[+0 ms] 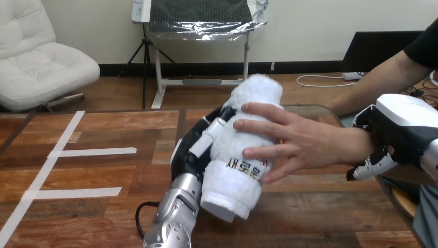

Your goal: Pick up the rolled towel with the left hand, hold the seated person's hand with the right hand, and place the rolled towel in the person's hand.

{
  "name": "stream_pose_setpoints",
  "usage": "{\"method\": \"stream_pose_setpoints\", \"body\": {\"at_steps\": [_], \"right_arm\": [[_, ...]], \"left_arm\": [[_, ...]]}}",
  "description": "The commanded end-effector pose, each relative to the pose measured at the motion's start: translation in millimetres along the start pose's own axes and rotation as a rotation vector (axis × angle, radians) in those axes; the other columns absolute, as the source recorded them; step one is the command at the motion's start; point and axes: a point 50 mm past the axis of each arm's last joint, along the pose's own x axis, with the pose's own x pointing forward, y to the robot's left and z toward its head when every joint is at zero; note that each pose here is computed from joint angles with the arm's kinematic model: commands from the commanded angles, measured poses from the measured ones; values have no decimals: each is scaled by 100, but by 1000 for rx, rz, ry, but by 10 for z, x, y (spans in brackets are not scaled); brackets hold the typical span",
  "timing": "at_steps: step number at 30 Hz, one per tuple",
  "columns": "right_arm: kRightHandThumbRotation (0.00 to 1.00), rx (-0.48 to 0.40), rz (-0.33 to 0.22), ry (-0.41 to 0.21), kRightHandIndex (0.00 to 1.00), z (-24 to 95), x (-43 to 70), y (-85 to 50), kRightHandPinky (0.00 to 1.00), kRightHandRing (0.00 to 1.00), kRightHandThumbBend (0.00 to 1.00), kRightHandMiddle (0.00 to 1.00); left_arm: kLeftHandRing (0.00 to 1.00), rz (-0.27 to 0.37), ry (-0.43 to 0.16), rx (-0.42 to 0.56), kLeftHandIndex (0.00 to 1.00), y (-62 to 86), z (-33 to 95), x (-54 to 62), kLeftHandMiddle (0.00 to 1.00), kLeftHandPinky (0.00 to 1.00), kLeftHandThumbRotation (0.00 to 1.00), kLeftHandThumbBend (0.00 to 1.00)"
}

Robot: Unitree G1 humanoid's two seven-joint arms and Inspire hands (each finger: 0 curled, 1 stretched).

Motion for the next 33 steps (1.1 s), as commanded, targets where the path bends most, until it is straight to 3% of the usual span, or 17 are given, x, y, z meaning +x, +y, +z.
{"method": "stream_pose_setpoints", "body": {"at_steps": [1, 19, 33], "right_arm": [[0, 11, -82, -22, 51, 59, -64, -189, 36, 43, 78, 51], [0, 12, -71, -7, 51, 46, -56, -173, 36, 44, 77, 52], [0, 18, -67, -11, 51, 44, -51, -159, 37, 44, 77, 52]], "left_arm": [[32, -232, -37, -81, 48, -980, -46, 178, 42, 22, 0, 62], [30, -238, 9, -152, 46, -1114, -239, 142, 39, 21, 0, 63], [30, -241, 27, -163, 46, -1176, -308, 108, 39, 21, 0, 66]]}}
